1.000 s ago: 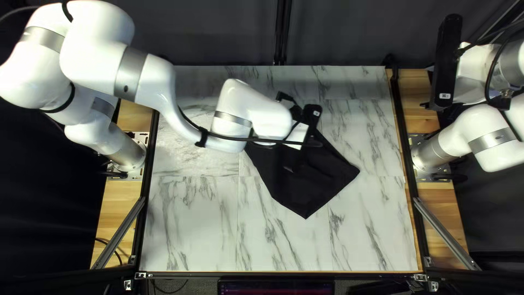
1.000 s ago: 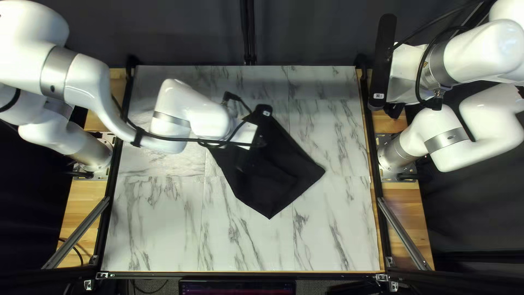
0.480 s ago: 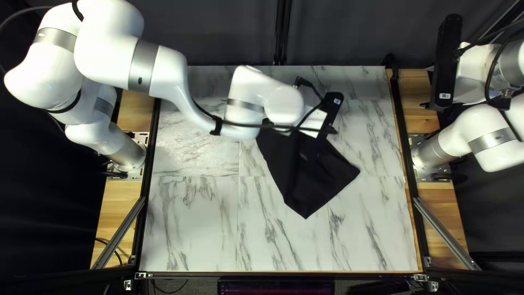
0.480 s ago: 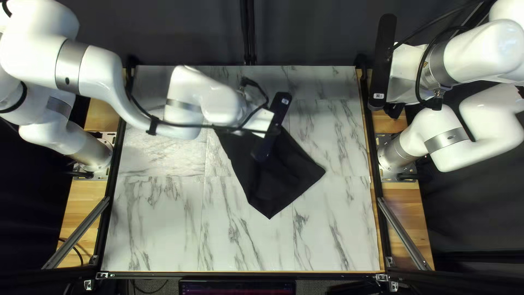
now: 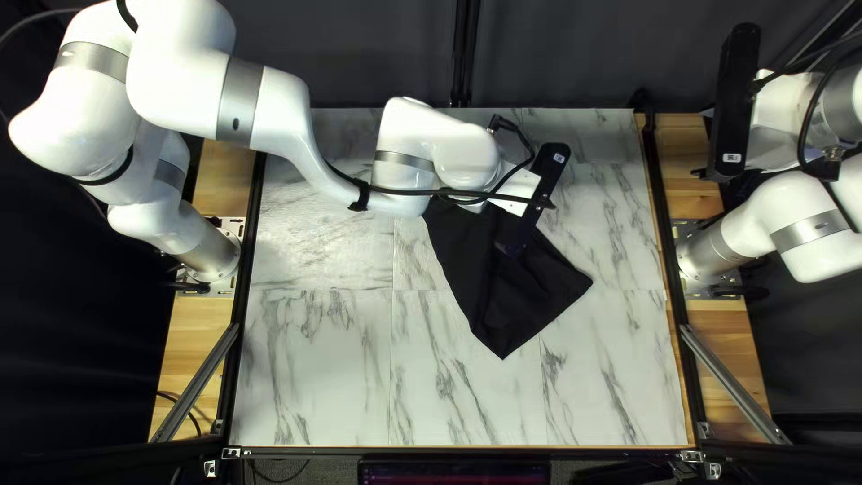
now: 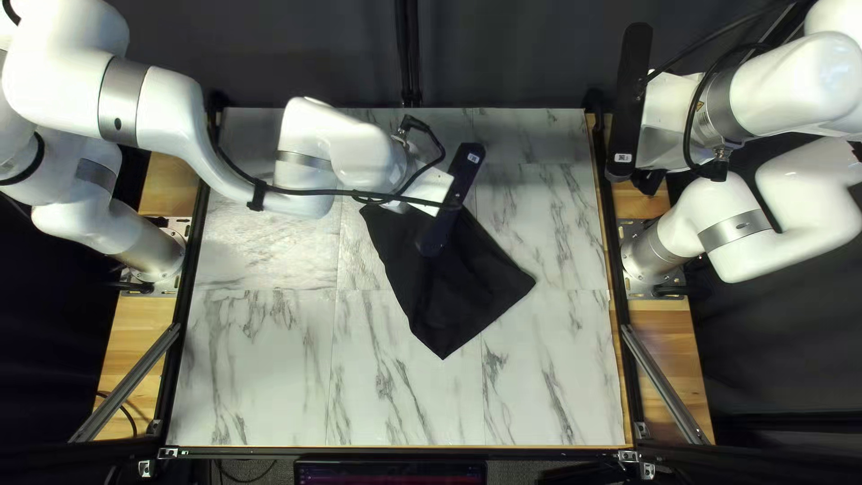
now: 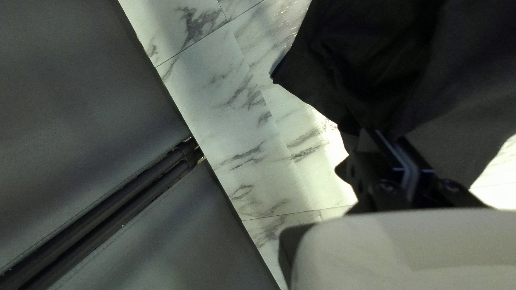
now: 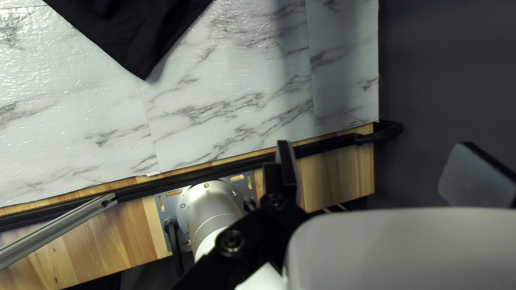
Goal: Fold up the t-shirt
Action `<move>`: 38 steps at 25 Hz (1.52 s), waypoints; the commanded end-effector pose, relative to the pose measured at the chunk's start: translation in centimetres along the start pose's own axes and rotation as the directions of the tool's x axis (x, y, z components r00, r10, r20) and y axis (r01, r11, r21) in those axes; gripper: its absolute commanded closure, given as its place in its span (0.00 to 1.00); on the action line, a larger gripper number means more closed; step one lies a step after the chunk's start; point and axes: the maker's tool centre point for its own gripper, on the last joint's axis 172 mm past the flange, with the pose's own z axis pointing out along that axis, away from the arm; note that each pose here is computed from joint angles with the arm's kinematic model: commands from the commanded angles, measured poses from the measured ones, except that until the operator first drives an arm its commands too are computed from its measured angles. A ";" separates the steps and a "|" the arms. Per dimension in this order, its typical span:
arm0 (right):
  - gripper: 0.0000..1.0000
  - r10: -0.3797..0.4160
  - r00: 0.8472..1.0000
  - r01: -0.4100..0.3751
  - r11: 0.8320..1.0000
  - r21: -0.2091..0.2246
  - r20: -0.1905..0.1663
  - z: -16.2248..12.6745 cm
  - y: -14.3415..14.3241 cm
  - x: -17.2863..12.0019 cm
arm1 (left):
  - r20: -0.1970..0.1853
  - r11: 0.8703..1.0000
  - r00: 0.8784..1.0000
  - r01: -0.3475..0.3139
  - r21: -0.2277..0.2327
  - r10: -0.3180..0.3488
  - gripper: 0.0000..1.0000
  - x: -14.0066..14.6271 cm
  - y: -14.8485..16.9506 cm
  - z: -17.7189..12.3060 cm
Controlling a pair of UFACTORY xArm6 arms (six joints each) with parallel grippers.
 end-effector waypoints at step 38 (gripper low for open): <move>0.00 0.000 1.000 0.000 1.000 0.000 0.000 0.0 0.0 0.0 | 0.087 0.978 0.974 0.210 0.003 -0.210 1.00 -1.3 -2.4 20.1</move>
